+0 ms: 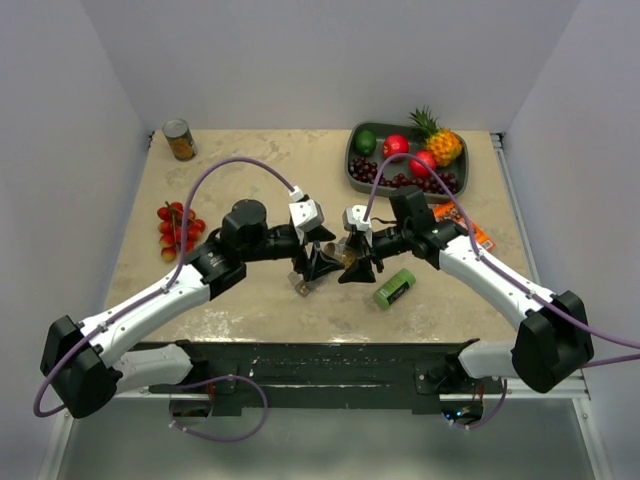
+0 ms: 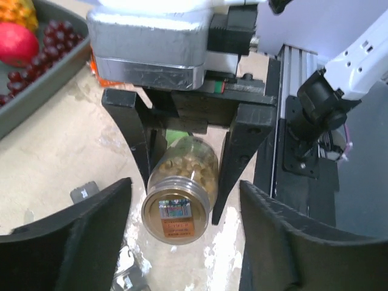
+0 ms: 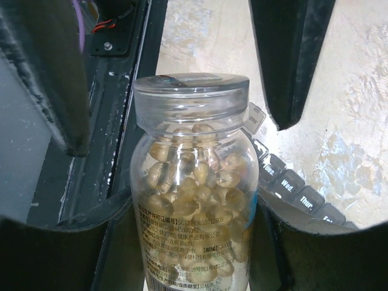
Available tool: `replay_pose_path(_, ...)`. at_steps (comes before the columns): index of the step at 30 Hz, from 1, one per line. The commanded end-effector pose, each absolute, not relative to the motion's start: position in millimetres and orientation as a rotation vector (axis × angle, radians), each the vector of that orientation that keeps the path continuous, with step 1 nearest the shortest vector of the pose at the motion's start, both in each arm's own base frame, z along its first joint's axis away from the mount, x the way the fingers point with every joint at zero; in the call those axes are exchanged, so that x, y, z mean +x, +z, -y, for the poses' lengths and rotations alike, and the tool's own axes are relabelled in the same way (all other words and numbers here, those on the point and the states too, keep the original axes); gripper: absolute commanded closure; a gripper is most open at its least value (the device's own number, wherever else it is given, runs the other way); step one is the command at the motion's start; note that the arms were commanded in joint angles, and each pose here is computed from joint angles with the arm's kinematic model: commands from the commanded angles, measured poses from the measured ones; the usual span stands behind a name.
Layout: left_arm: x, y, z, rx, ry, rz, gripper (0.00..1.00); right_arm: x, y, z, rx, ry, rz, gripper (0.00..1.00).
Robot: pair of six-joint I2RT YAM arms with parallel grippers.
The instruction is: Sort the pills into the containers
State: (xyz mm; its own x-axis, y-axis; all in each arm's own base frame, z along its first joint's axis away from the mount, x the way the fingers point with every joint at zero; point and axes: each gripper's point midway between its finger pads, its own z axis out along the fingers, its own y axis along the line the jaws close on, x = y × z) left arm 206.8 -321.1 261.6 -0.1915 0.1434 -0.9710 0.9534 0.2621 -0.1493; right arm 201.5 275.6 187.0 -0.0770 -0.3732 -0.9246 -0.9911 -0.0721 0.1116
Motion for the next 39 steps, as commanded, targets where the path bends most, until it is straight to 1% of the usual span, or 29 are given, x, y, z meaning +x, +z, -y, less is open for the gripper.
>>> replay_pose_path(1, 214, 315, 318, 0.971, -0.977, -1.313, 0.19, 209, 208, -280, -1.514, 1.110, -1.420, 0.98)
replay_pose_path(3, 214, 320, 314, 0.922, -0.985, -1.317, 0.13, 209, 208, -280, -1.517, 1.108, -1.419, 0.98)
replay_pose_path(8, 207, 330, 298, 0.792, -1.021, -1.371, 0.03, 209, 208, -279, -1.520, 1.098, -1.417, 0.98)
replay_pose_path(10, 203, 333, 290, 0.737, -1.039, -1.390, 0.01, 208, 209, -278, -1.522, 1.093, -1.414, 0.98)
replay_pose_path(15, 197, 341, 269, 0.583, -1.068, -1.434, 0.01, 209, 209, -278, -1.523, 1.088, -1.416, 0.98)
replay_pose_path(16, 199, 343, 261, 0.493, -1.073, -1.470, 0.00, 209, 208, -278, -1.523, 1.087, -1.419, 0.98)
replay_pose_path(19, 202, 341, 252, 0.366, -1.090, -1.541, 0.01, 210, 208, -277, -1.521, 1.083, -1.422, 0.98)
replay_pose_path(25, 198, 337, 263, 0.223, -1.257, -1.665, 0.01, 212, 208, -277, -1.519, 1.069, -1.424, 0.98)
replay_pose_path(28, 201, 336, 266, 0.140, -1.301, -1.713, 0.01, 213, 207, -276, -1.516, 1.065, -1.431, 0.98)
replay_pose_path(32, 207, 339, 267, 0.052, -1.317, -1.747, 0.02, 213, 208, -276, -1.517, 1.062, -1.431, 0.98)
replay_pose_path(33, 209, 330, 267, 0.018, -1.304, -1.797, 0.02, 214, 207, -276, -1.516, 1.057, -1.434, 0.98)
replay_pose_path(39, 218, 318, 272, -0.146, -1.320, -1.904, 0.04, 216, 205, -276, -1.514, 1.052, -1.443, 0.98)
